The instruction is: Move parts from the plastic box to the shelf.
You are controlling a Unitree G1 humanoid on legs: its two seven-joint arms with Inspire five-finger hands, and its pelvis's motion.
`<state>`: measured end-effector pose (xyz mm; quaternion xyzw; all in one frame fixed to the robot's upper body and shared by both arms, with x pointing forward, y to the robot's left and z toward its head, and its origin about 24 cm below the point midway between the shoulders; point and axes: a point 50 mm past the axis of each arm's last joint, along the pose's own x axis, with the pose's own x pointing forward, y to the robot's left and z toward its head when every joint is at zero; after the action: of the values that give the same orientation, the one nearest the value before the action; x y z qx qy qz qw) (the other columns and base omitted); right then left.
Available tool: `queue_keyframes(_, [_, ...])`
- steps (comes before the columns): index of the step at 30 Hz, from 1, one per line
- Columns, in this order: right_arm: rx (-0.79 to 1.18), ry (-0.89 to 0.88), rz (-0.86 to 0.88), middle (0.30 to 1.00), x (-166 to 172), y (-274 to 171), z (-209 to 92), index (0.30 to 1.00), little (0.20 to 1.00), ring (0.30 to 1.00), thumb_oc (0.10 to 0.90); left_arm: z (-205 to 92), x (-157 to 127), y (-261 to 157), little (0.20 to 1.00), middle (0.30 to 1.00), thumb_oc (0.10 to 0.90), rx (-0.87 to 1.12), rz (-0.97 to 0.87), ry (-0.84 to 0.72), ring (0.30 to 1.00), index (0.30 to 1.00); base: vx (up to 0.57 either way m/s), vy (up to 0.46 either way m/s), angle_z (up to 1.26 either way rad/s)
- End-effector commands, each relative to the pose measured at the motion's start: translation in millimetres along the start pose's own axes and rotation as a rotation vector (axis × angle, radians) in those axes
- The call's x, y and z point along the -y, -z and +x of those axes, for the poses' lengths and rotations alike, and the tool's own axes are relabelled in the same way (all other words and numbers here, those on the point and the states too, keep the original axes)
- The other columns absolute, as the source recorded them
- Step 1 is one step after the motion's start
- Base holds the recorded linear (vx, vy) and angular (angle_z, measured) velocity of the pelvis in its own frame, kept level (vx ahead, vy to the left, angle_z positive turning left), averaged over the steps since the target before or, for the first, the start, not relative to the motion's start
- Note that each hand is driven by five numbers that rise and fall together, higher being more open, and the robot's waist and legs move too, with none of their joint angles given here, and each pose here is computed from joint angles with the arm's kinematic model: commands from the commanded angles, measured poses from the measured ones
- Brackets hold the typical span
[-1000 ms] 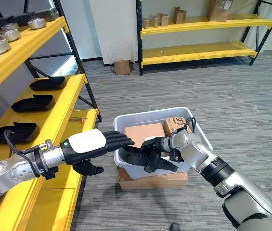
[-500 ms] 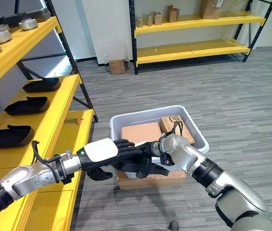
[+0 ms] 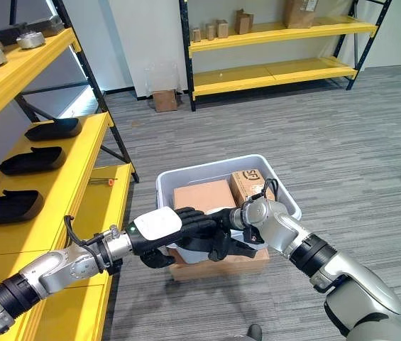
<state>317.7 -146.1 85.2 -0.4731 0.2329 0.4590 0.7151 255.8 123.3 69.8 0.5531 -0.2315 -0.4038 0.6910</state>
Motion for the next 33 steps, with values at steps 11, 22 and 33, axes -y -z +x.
queue_keyframes(11, [0.479,0.132,-0.277,0.3,25,-96,-35,0.3,0.3,0.3,0.4,-4,-7,47,1.0,1.0,0.9,-0.362,0.002,-0.149,1.0,1.0,0.0,0.0,0.0])
queue_keyframes(22, [0.492,0.145,-0.266,0.3,23,-92,-37,0.3,0.3,0.3,0.4,-8,-4,56,1.0,1.0,0.9,-0.456,0.03,-0.194,1.0,1.0,0.0,-0.006,0.0])
queue_keyframes(33, [0.486,0.172,-0.234,0.3,23,-89,-37,0.3,0.3,0.3,0.4,-21,-6,70,1.0,1.0,0.9,-0.591,-0.027,-0.329,1.0,1.0,0.0,-0.003,0.01])
